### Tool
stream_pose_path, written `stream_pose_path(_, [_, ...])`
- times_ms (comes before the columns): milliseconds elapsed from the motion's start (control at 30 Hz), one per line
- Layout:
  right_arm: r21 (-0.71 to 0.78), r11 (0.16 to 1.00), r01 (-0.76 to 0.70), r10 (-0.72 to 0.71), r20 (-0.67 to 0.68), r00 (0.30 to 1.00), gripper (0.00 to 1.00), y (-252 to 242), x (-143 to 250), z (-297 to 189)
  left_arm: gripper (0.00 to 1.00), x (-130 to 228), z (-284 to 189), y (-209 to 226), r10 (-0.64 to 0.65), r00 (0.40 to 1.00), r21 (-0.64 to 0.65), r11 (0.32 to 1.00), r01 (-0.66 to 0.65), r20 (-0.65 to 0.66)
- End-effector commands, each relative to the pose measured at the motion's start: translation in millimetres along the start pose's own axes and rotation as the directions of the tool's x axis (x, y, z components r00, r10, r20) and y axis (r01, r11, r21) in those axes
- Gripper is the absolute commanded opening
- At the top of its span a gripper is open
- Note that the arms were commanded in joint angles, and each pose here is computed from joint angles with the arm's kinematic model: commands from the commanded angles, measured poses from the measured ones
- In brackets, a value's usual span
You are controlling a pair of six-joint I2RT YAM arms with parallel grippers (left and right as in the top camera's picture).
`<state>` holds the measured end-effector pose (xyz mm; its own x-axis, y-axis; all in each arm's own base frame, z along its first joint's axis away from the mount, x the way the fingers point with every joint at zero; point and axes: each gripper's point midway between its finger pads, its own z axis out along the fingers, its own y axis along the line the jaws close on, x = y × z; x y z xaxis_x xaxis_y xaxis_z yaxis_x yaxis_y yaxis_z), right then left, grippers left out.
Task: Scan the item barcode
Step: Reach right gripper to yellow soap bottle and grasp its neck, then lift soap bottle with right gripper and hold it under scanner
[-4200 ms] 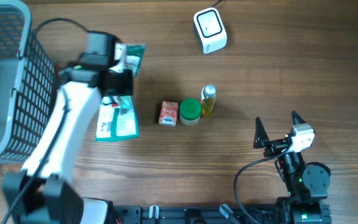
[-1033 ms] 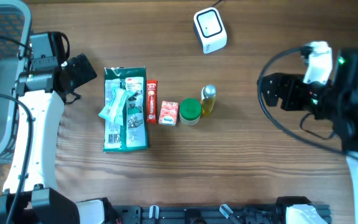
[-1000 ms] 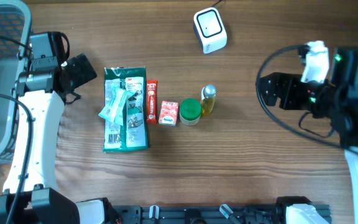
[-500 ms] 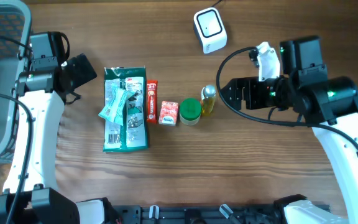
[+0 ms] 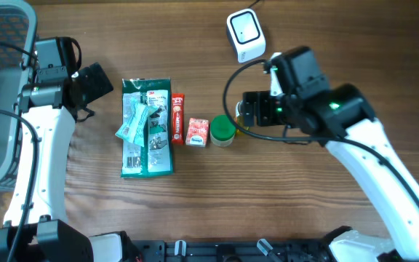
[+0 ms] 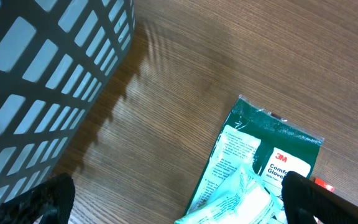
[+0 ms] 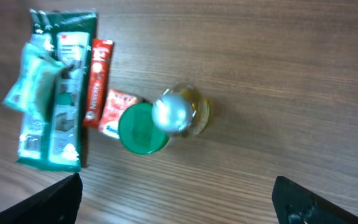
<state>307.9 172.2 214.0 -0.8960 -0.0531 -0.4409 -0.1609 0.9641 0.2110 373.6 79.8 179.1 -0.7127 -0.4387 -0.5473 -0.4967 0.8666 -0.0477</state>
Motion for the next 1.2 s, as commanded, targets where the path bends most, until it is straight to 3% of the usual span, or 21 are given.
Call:
stream_pose_path(0, [0.069, 0.997, -0.025, 0.024, 0.011, 1.000, 0.97, -1.1, -10.1, 22.2, 1.00, -3.6, -1.6, 1.7, -0.019, 1.000, -0.001, 1.000, 0.019, 0.010])
stream_pose_path(300, [0.109, 0.993, -0.040, 0.054, -0.132, 0.990, 0.97, -4.5, 4.1, 89.4, 1.00, -3.6, -1.6, 1.7, -0.019, 1.000, -0.001, 1.000, 0.019, 0.010])
stream_pose_path(433, [0.124, 0.992, -0.038, 0.058, -0.161, 0.985, 0.89, -6.8, 7.0, 112.9, 1.00, -3.6, -1.6, 1.7, -0.019, 1.000, -0.001, 1.000, 0.019, 0.010])
stream_pose_path(667, [0.121, 0.991, -0.057, 0.074, -0.138, 0.988, 0.76, -5.3, 1.7, 119.9, 1.00, -3.6, -1.6, 1.7, -0.019, 1.000, -0.001, 1.000, 0.019, 0.010])
stream_pose_path(1167, [0.142, 0.989, -0.052, 0.078, -0.180, 0.981, 0.73, -12.9, 19.3, 128.1, 1.00, -3.6, -1.6, 1.7, -0.019, 1.000, -0.001, 1.000, 0.019, 0.010])
